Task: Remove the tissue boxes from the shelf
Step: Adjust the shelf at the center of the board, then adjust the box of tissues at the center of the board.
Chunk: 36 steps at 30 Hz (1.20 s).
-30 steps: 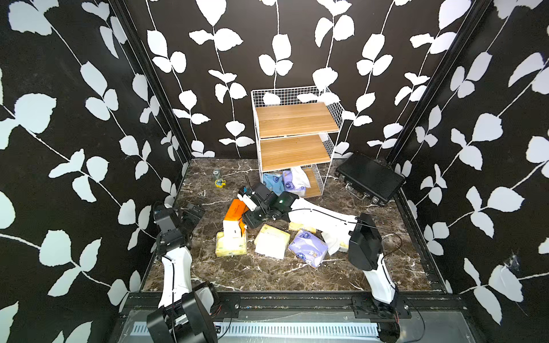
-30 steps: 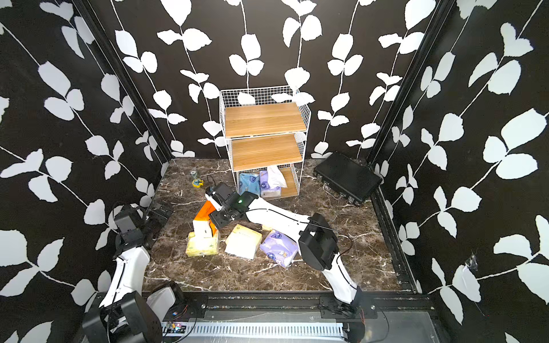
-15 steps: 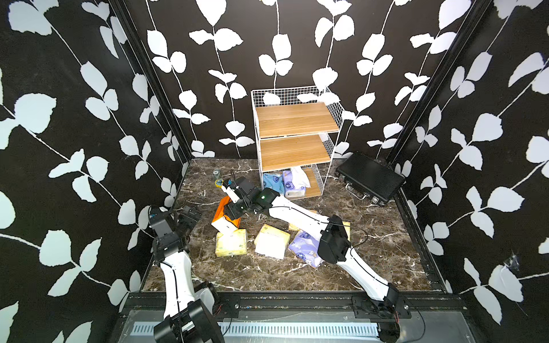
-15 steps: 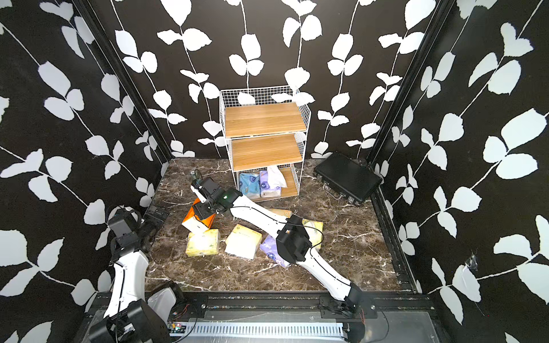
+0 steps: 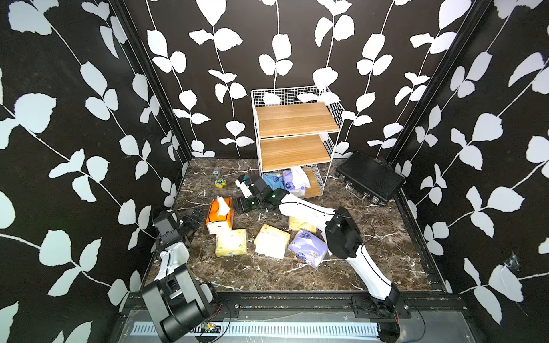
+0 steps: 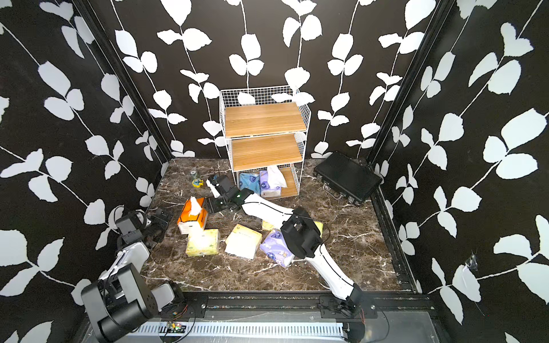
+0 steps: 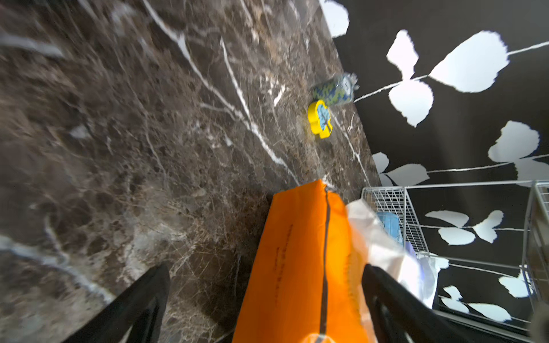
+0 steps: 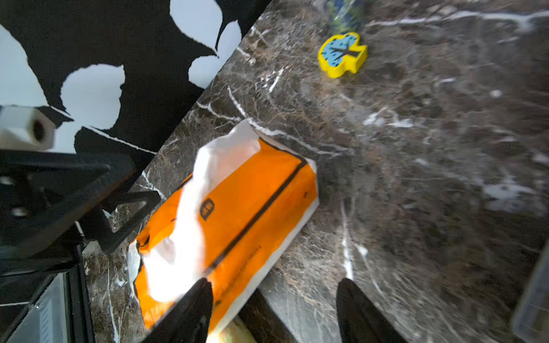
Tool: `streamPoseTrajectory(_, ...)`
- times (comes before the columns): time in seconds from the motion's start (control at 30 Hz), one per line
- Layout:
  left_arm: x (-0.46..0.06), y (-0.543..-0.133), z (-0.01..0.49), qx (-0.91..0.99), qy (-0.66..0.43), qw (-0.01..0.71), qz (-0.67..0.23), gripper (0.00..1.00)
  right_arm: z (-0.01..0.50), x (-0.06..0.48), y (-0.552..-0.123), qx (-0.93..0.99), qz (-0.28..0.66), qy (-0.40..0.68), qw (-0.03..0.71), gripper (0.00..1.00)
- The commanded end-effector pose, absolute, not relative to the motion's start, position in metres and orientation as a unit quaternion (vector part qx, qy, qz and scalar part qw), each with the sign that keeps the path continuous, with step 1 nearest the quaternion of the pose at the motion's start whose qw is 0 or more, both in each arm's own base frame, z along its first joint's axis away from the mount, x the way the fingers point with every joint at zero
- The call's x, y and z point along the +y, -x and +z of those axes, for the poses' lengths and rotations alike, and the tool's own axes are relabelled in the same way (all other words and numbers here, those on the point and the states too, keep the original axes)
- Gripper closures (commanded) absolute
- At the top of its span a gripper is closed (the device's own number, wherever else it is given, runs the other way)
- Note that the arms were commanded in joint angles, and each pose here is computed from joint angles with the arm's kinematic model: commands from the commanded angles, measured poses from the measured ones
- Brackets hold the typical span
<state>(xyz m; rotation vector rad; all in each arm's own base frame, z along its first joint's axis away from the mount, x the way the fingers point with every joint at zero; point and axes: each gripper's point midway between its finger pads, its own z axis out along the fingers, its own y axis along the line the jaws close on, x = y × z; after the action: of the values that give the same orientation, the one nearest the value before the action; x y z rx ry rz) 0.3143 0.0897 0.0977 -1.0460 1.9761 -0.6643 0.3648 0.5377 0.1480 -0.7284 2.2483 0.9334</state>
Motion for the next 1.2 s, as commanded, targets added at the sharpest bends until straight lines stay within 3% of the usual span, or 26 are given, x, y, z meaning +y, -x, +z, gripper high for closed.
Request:
streamPoseTrajectory(0.0,0.086,-0.322,0.104,0.778,0.385,0.414,-0.272,0.01,0.201,0.513,-0.382,0.813,0.390,0.247,0.355,0.33)
streamPoseTrajectory(0.37,0.022,-0.359,0.103,0.808,0.308,0.399,-0.306,0.01,0.184,0.454,-0.355,0.819,0.373,0.261,0.348,0.35)
streamPoseTrajectory(0.8,-0.003,-0.390,0.115,0.796,0.284,0.409,-0.343,0.01,0.208,0.453,-0.329,0.791,0.434,0.271,0.336,0.40)
streamPoseTrajectory(1.17,-0.023,-0.410,0.118,0.795,0.269,0.413,-0.353,0.01,0.210,0.426,-0.327,0.807,0.380,0.274,0.359,0.45)
